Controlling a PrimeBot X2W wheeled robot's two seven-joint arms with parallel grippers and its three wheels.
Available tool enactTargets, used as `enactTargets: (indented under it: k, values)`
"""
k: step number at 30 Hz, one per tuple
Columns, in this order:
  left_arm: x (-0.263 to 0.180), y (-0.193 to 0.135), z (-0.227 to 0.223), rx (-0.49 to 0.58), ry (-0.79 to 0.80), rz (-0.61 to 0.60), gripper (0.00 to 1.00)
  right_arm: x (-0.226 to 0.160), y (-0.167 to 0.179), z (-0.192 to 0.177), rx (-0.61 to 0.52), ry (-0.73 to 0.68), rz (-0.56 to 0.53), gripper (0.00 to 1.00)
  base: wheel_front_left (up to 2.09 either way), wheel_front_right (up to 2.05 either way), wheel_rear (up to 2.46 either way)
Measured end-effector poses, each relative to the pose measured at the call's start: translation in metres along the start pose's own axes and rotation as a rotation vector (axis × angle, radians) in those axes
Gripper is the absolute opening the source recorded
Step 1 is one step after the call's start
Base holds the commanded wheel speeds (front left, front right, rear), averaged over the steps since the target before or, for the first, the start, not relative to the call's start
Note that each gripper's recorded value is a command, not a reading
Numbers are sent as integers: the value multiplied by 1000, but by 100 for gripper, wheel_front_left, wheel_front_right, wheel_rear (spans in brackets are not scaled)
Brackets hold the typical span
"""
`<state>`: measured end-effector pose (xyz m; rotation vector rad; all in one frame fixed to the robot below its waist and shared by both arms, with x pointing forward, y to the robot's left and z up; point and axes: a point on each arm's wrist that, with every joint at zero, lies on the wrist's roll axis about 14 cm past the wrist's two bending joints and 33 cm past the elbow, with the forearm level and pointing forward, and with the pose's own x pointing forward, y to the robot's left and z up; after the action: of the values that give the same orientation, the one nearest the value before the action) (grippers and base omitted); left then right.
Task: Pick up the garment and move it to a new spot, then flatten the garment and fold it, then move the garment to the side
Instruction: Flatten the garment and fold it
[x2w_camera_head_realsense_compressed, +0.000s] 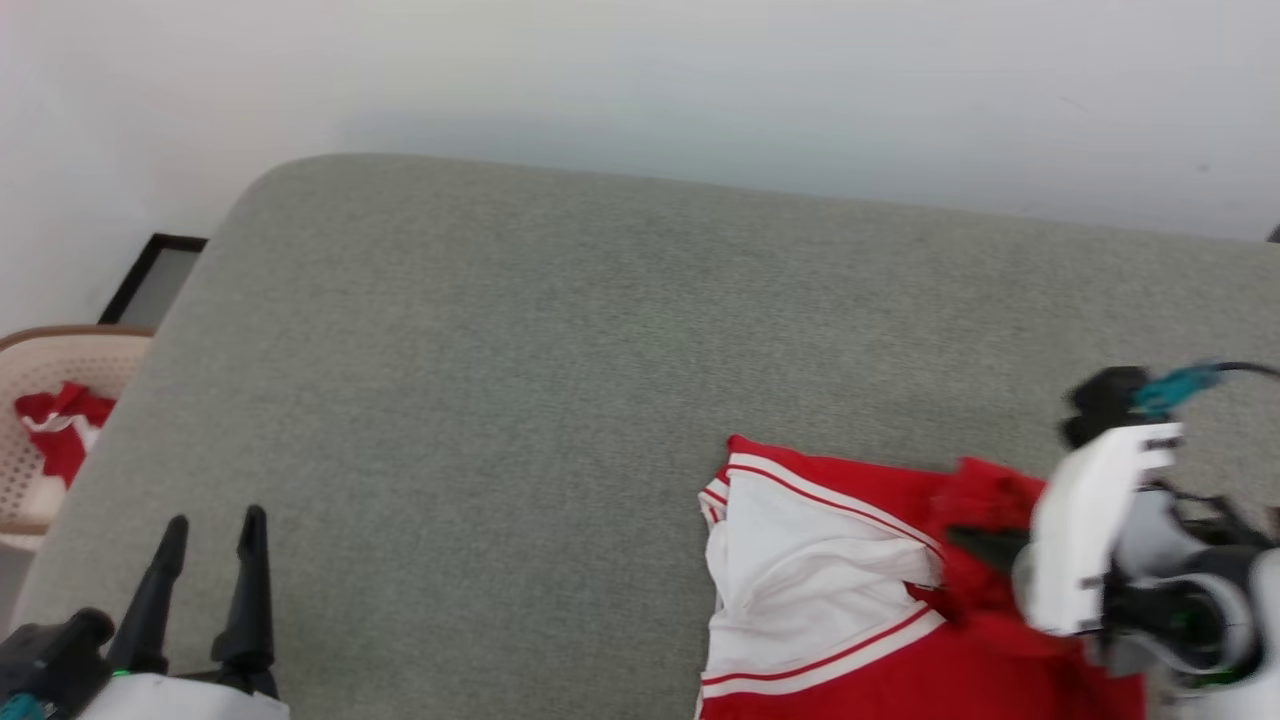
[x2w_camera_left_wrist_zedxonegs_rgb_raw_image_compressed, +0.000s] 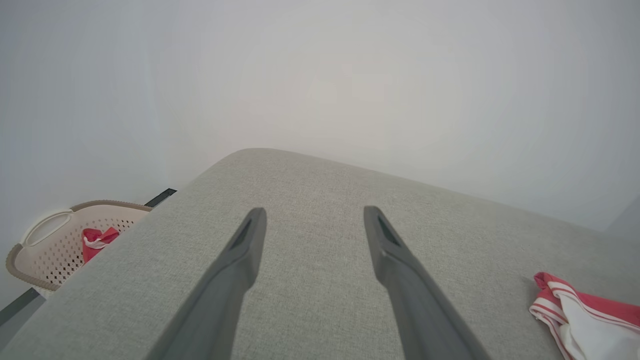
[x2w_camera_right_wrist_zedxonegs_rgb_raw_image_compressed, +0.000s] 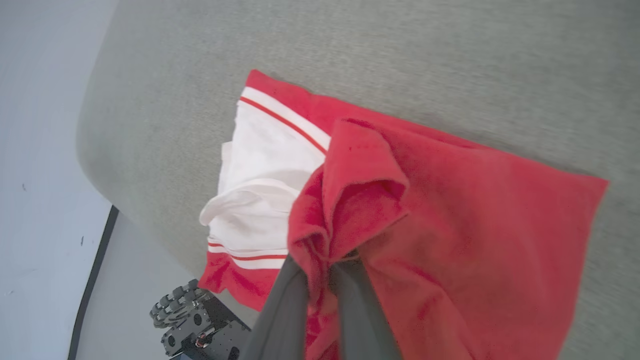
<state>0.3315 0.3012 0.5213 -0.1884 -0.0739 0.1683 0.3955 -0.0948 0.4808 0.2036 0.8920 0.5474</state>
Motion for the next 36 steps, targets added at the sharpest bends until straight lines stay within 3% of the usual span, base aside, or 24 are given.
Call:
enactTargets:
  k: [10, 17, 18, 19, 20, 22, 28, 36]
  values:
    - [-8, 5, 1, -12, 1, 22, 100, 53, 77, -8, -88, 46, 159, 0, 0, 0, 0]
    - [-13, 11, -3, -20, 11, 45, 100, 81, 88, -21, -147, 97, 152, 0, 0, 0, 0]
    - [-14, 12, -5, -20, 16, 50, 100, 84, 88, -22, -147, 99, 152, 15, 0, 0, 0]
    - [-14, 13, -5, -21, 18, 52, 100, 86, 88, -23, -150, 102, 149, 42, 0, 0, 0]
    - [-14, 13, -6, -24, 18, 52, 100, 88, 88, -24, -151, 103, 149, 84, 0, 0, 0]
    - [-14, 13, -6, -22, 16, 51, 100, 89, 90, -22, -159, 96, 151, 100, 0, 0, 0]
    - [-11, 12, -3, -17, 8, 45, 100, 76, 89, -5, -164, 18, 162, 100, 0, 0, 0]
    - [-3, 3, -1, 1, 3, 7, 100, 26, 44, 47, -211, -312, 55, 100, 0, 0, 0]
